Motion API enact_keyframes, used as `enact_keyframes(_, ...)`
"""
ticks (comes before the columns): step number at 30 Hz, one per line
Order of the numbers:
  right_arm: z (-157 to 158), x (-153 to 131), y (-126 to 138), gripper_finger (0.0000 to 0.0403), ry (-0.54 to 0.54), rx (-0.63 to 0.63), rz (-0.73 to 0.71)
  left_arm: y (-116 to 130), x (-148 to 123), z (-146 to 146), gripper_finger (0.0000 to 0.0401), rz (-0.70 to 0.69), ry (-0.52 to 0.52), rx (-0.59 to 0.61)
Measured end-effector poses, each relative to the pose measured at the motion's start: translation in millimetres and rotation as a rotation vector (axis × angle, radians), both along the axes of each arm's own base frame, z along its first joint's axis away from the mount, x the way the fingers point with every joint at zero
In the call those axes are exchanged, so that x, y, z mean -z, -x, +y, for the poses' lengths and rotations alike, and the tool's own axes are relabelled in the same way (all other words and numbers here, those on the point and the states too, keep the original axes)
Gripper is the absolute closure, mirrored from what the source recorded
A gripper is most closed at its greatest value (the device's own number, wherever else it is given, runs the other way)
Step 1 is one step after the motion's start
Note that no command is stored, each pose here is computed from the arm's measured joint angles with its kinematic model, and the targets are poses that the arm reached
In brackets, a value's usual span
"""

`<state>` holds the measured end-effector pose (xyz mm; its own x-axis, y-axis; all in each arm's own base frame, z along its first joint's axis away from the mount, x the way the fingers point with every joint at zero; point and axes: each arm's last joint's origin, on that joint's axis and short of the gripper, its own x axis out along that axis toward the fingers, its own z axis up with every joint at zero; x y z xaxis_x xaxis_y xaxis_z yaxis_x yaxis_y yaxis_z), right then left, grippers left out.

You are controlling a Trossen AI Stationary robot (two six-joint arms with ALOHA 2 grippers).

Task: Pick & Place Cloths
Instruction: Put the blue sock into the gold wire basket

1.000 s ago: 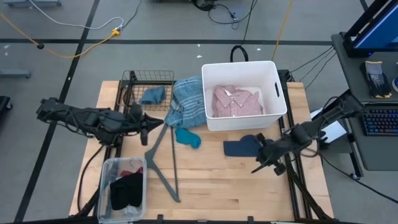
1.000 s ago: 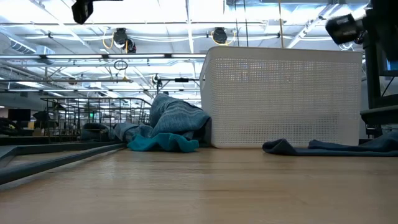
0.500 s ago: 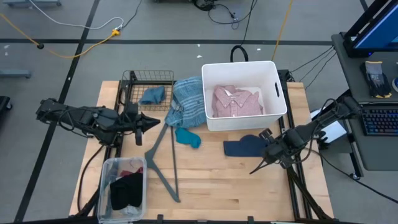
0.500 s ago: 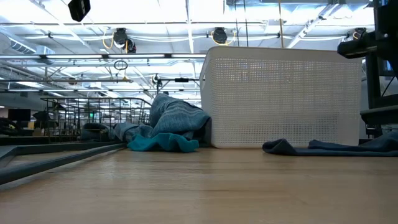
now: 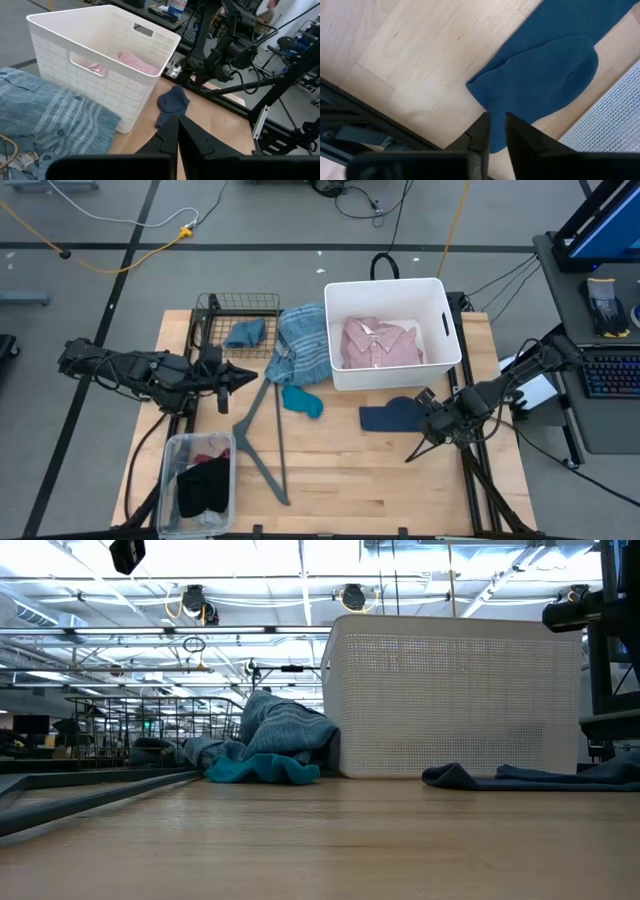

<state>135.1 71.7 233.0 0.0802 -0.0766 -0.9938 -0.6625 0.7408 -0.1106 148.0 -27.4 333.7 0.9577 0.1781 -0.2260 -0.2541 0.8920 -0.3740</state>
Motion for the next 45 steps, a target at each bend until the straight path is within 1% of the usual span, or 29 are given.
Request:
enact_keyframes(6, 0, 0, 0, 0.0290, -0.004, 0.001, -0.004, 0, 0, 0, 0.0384, 0.000, 0.000, 0.000)
enact_keyframes(12, 3, 0, -5, 0.0230, -0.029, 0.002, -0.051, 0, 0, 0, 0.0399, 0.000, 0.000, 0.000)
enact_keyframes(19, 3, 2, -5, 0.0185, -0.026, 0.002, -0.058, 0, 0, 0, 0.0384, -0.001, 0.003, -0.001)
enact_keyframes(23, 0, 15, -1, 0.0172, -0.005, -0.002, -0.022, 0, 0, 0, 0.0381, -0.001, 0.004, -0.001)
enact_keyframes(25, -2, 24, 1, 0.0168, 0.025, -0.010, -0.015, 0, 0, 0, 0.0380, -0.001, 0.006, -0.002)
enact_keyframes(29, -6, 40, 2, 0.0165, 0.136, -0.022, -0.072, 0, 0, 0, 0.0380, -0.002, 0.011, -0.003)
enact_keyframes(31, -7, 46, 2, 0.0165, 0.160, -0.020, -0.094, 0, 0, 0, 0.0380, -0.004, 0.021, -0.006)
enact_keyframes(34, -8, 55, 4, 0.0165, 0.141, -0.034, -0.077, 0, 0, 0, 0.0380, -0.006, 0.031, -0.008)
enact_keyframes(38, -7, 58, 7, 0.0165, 0.079, -0.093, -0.018, 0, 0, 0, 0.0380, -0.008, 0.037, -0.009)
enact_keyframes(45, -6, 58, 5, 0.0165, 0.068, -0.095, -0.035, 0, 0, 0, 0.0380, -0.006, 0.027, -0.015)
